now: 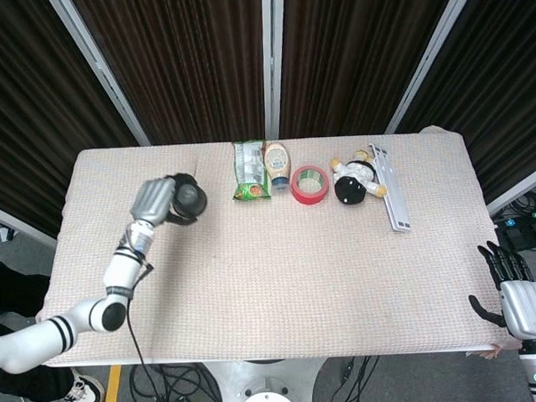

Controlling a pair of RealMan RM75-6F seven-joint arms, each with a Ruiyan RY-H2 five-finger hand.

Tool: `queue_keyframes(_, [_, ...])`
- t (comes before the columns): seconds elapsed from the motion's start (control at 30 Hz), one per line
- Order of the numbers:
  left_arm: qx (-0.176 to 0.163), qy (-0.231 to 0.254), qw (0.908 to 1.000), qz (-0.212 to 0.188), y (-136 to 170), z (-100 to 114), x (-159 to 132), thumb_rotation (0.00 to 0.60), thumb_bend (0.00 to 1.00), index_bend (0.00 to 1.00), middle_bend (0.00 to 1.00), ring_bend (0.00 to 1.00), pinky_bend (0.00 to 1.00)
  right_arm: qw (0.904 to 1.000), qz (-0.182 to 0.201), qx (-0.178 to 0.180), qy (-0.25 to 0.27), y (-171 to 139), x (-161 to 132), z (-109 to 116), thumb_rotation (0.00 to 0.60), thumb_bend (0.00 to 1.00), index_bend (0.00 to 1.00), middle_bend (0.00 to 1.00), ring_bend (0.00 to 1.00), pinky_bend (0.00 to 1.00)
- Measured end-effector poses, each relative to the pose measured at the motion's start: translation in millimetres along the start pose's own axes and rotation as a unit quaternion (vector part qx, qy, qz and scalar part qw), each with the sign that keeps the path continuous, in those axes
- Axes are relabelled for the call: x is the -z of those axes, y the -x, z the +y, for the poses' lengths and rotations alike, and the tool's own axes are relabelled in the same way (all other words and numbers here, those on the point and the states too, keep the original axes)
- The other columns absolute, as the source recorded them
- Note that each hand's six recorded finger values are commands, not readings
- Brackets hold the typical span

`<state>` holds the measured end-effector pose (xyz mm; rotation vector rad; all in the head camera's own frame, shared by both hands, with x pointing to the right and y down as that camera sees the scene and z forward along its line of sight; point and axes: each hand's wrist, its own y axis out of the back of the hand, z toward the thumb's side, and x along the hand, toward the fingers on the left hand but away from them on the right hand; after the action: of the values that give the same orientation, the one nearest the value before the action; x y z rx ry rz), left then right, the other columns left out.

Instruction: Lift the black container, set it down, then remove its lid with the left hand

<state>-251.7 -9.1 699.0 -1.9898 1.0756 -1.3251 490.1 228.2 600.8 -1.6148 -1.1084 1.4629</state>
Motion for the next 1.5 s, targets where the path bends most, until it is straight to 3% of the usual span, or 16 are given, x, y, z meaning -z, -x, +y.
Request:
queue_keyframes(0.1, [-0.012, 0.015, 0.9989, 0.042, -7.1, 10.3, 21.8, 0.6, 0.17, 0.33, 0.46, 0.35, 0.4, 1.0, 0.0, -0.002, -0.001, -0.4, 0.3, -1.0, 0.6, 0.21, 0.0, 0.0, 0.0, 0.04])
queue_keyframes(0.23, [0.018, 0.032, 0.9992, 0.018, 5.9, -10.2, 6.3, 0.6, 0.17, 0.33, 0.46, 0.35, 0.41, 1.0, 0.0, -0.002, -0.001, -0.4, 0.3, -1.1, 0.6, 0.21, 0.0, 0.0, 0.0, 0.04])
queue_keyframes(0.33, [0.078, 0.061, 0.9938, -0.05, 36.7, -46.6, -40.0, 0.6, 0.17, 0.32, 0.46, 0.35, 0.41, 1.0, 0.001, -0.002, -0.001, -1.1, -0.3, -1.1, 0.6, 0.21, 0.0, 0.0, 0.0, 0.04])
queue_keyframes(0.4, [0.123, 0.085, 0.9817, -0.118, 69.4, -69.6, -83.8, 0.6, 0.17, 0.31, 0.46, 0.35, 0.41, 1.0, 0.001, -0.002, -0.001, -1.3, -0.1, -0.7, 0.6, 0.21, 0.0, 0.0, 0.0, 0.04])
queue_keyframes(0.5, [0.158, 0.113, 0.9584, -0.209, 111.4, -79.6, -141.0, 0.6, 0.18, 0.31, 0.46, 0.35, 0.41, 1.0, -0.002, -0.002, -0.001, -0.8, 2.1, -0.4, 0.6, 0.21, 0.0, 0.0, 0.0, 0.04])
queue_keyframes(0.6, [0.165, 0.128, 0.9455, -0.25, 129.6, -77.5, -165.1, 0.6, 0.18, 0.31, 0.46, 0.35, 0.41, 1.0, -0.007, -0.005, 0.0, 0.4, 4.9, -2.4, 0.6, 0.21, 0.0, 0.0, 0.0, 0.04])
queue_keyframes(0.67, [0.157, 0.132, 0.9481, -0.243, 124.2, -74.8, -162.1, 0.6, 0.17, 0.31, 0.46, 0.35, 0.41, 0.9999, -0.007, -0.008, -0.001, 0.6, 4.8, -4.2, 0.6, 0.21, 0.0, 0.0, 0.0, 0.04])
queue_keyframes(0.73, [0.139, 0.127, 0.957, -0.221, 108.8, -71.1, -148.5, 0.6, 0.17, 0.31, 0.46, 0.35, 0.41, 0.9999, -0.006, -0.008, -0.003, 0.6, 4.0, -4.6, 0.6, 0.21, 0.0, 0.0, 0.0, 0.04])
queue_keyframes(0.87, [0.064, 0.082, 0.9859, -0.131, 49.9, -47.9, -84.3, 0.6, 0.17, 0.31, 0.46, 0.35, 0.41, 1.0, -0.006, -0.004, -0.003, 0.8, 3.3, -2.5, 0.6, 0.21, 0.0, 0.0, 0.0, 0.04])
queue_keyframes(0.97, [0.002, 0.047, 0.9978, -0.047, 10.3, -15.9, -25.1, 0.6, 0.17, 0.31, 0.46, 0.35, 0.41, 1.0, -0.006, -0.005, -0.004, 0.4, 3.5, -2.7, 0.6, 0.21, 0.0, 0.0, 0.0, 0.04])
queue_keyframes(1.07, [-0.043, 0.033, 0.9982, 0.027, -7.7, 12.9, 25.9, 0.6, 0.17, 0.31, 0.46, 0.35, 0.41, 1.0, -0.005, -0.007, -0.004, 0.4, 3.3, -3.8, 0.6, 0.21, 0.0, 0.0, 0.0, 0.04])
queue_keyframes(1.17, [-0.059, 0.022, 0.9967, 0.051, -10.4, 24.6, 45.2, 0.6, 0.17, 0.31, 0.46, 0.35, 0.41, 0.9999, -0.004, -0.009, -0.004, 0.9, 2.6, -5.1, 0.6, 0.21, 0.0, 0.0, 0.0, 0.04])
queue_keyframes(1.27, [-0.044, 0.02, 0.998, 0.04, -5.2, 17.1, 40.7, 0.6, 0.17, 0.31, 0.46, 0.35, 0.41, 0.9999, -0.003, -0.009, -0.005, 0.5, 1.7, -5.1, 0.6, 0.21, 0.0, 0.0, 0.0, 0.04])
queue_keyframes(1.33, [-0.011, 0.031, 0.9994, 0.013, 4.4, -1.2, 22.4, 0.6, 0.17, 0.31, 0.46, 0.35, 0.41, 1.0, -0.002, -0.007, -0.004, 0.4, 1.4, -4.2, 0.6, 0.21, 0.0, 0.0, 0.0, 0.04])
queue_keyframes(1.43, [0.064, 0.067, 0.9943, -0.052, 32.9, -38.6, -27.6, 0.6, 0.17, 0.31, 0.46, 0.35, 0.41, 1.0, -0.002, -0.005, -0.004, -0.2, 2.0, -3.2, 0.6, 0.21, 0.0, 0.0, 0.0, 0.04])
queue_keyframes(1.5, [0.117, 0.103, 0.9819, -0.107, 62.3, -60.0, -72.6, 0.6, 0.17, 0.31, 0.46, 0.35, 0.41, 1.0, -0.004, -0.006, -0.003, -0.4, 3.2, -3.2, 0.6, 0.21, 0.0, 0.0, 0.0, 0.04])
